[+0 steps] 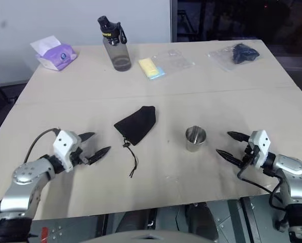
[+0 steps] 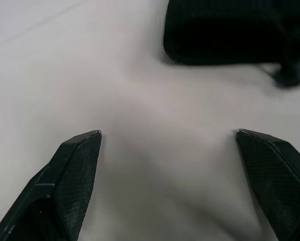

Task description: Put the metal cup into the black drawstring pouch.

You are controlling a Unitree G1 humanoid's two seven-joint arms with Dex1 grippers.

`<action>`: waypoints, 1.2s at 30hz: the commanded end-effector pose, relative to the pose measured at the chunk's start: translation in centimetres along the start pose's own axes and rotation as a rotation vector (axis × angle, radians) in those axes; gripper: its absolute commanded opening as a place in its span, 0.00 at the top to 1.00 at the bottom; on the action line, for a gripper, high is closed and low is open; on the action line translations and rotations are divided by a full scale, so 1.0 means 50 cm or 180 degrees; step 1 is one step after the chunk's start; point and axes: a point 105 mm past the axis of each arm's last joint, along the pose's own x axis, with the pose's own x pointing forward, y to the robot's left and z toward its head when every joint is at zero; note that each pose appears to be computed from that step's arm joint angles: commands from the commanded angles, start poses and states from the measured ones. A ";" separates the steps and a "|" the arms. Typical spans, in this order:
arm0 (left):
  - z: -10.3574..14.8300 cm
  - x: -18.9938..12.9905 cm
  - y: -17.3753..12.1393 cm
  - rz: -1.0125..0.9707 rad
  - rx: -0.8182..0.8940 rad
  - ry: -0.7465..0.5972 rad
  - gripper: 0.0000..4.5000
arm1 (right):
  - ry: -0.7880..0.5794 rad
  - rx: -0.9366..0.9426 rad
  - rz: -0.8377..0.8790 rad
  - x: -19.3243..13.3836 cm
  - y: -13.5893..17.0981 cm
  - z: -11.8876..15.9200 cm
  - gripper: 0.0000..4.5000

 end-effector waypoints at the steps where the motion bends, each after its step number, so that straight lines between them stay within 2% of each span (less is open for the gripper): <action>1: 0.020 0.025 0.013 -0.0172 0.0119 -0.0051 0.01 | -0.0151 -0.0112 0.0075 -0.014 0.015 0.039 0.01; 4: 0.031 0.043 0.025 -0.0268 0.0183 -0.0084 0.01 | -0.0153 -0.0122 0.0170 -0.019 0.046 0.041 0.01; 9: 0.042 0.061 0.044 -0.0309 0.0240 -0.0120 0.01 | -0.0213 -0.0103 0.0423 -0.017 0.132 0.039 0.01; 12: 0.048 0.067 0.048 -0.0364 0.0292 -0.0139 0.01 | -0.0532 -0.0262 0.0308 0.000 0.174 0.064 0.01; 17: 0.054 0.076 0.040 -0.0510 0.0359 -0.0160 0.01 | -0.0620 -0.0187 0.0312 0.013 0.223 0.072 0.01; 23: 0.066 0.089 0.021 -0.0706 0.0378 -0.0233 0.01 | -0.0615 -0.0084 0.0345 0.020 0.245 0.069 0.01; 28: 0.086 0.104 0.029 -0.0680 0.0318 -0.0334 0.01 | -0.0628 -0.0058 0.0324 0.020 0.245 0.071 0.01; 34: 0.088 0.104 0.029 -0.0691 0.0285 -0.0340 0.01 | -0.0688 -0.0025 0.0359 0.015 0.258 0.083 0.01; 36: 0.088 0.104 0.027 -0.0710 0.0271 -0.0354 0.14 | -0.0713 -0.0026 0.0372 0.018 0.262 0.088 0.00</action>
